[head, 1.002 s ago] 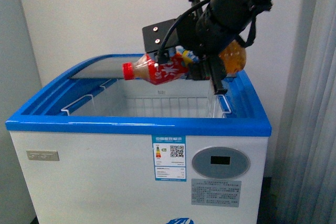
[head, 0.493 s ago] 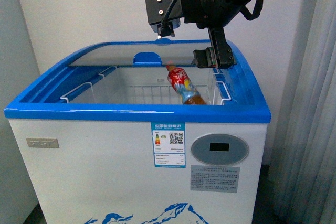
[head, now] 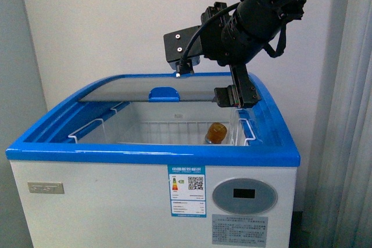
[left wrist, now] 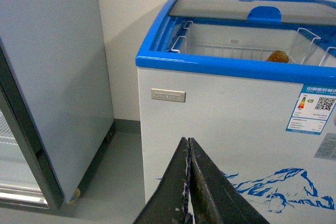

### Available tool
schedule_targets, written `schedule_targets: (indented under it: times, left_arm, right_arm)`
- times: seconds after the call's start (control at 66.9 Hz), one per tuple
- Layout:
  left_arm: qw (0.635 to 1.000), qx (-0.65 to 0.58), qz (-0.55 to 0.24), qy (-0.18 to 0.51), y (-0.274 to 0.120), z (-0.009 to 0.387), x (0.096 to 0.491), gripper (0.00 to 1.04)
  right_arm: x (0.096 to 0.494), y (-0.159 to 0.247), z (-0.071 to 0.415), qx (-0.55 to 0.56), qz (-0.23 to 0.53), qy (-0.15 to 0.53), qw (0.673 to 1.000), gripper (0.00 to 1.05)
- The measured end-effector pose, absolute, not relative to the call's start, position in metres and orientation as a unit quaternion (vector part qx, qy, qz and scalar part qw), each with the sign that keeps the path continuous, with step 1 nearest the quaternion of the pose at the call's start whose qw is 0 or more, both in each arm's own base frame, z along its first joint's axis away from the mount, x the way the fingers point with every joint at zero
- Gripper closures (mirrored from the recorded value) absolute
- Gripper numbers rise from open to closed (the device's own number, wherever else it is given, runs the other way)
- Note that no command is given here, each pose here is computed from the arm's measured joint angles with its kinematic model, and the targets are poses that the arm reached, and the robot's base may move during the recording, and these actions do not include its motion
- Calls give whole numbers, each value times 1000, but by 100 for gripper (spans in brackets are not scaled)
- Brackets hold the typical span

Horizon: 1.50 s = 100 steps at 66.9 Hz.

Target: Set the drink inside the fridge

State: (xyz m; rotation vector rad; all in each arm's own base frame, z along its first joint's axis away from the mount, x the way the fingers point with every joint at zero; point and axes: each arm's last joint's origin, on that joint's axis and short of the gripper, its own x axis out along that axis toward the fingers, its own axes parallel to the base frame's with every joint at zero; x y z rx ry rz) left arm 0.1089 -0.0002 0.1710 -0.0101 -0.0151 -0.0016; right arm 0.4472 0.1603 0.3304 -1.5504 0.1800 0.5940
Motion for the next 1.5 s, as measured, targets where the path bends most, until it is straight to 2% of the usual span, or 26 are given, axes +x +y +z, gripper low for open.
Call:
schedule_targets:
  times: [0.06, 0.09, 0.15, 0.224, 0.299, 0.359, 0.478, 0.733, 0.912, 1.047, 1.196, 1.495]
  left_arm:
    - [1000, -5, -1, -5, 0, 170, 106, 102]
    - [1000, -5, -1, 4, 0, 168, 105, 102]
    - [1000, -4, -1, 2, 0, 167, 99, 102]
    - [1000, -4, -1, -4, 0, 168, 98, 102]
    - [1000, -4, -1, -5, 0, 168, 97, 102]
    - [1000, -4, -1, -5, 0, 168, 97, 102]
    - [1000, -4, -1, -5, 0, 168, 97, 102]
    - [1000, -4, -1, -5, 0, 168, 97, 102]
    - [1000, -4, -1, -5, 0, 168, 97, 102]
    - [1000, -4, -1, -5, 0, 168, 97, 102]
    - [1000, -4, -1, -5, 0, 168, 97, 102]
    - [1000, -4, -1, -5, 0, 168, 97, 102]
  right_arm:
    - [447, 160, 331, -687, 258, 84, 674, 8]
    - [447, 162, 330, -673, 235, 99, 694, 8]
    - [449, 162, 333, -572, 118, 151, 798, 8]
    - [449, 160, 334, -399, 37, 181, 898, 8]
    - [448, 159, 336, -214, -12, 186, 959, 8]
    - [448, 158, 337, -112, -36, 182, 976, 8]
    - [443, 153, 342, 12, -65, 175, 982, 8]
    - [417, 131, 379, 96, -101, 136, 981, 8]
    - [396, 120, 394, 102, -131, 119, 979, 8]
    - [370, 120, 391, 80, -156, 146, 974, 8]
    - [344, 125, 389, 67, -149, 154, 974, 8]
    - [349, 119, 399, 72, -162, 122, 977, 8]
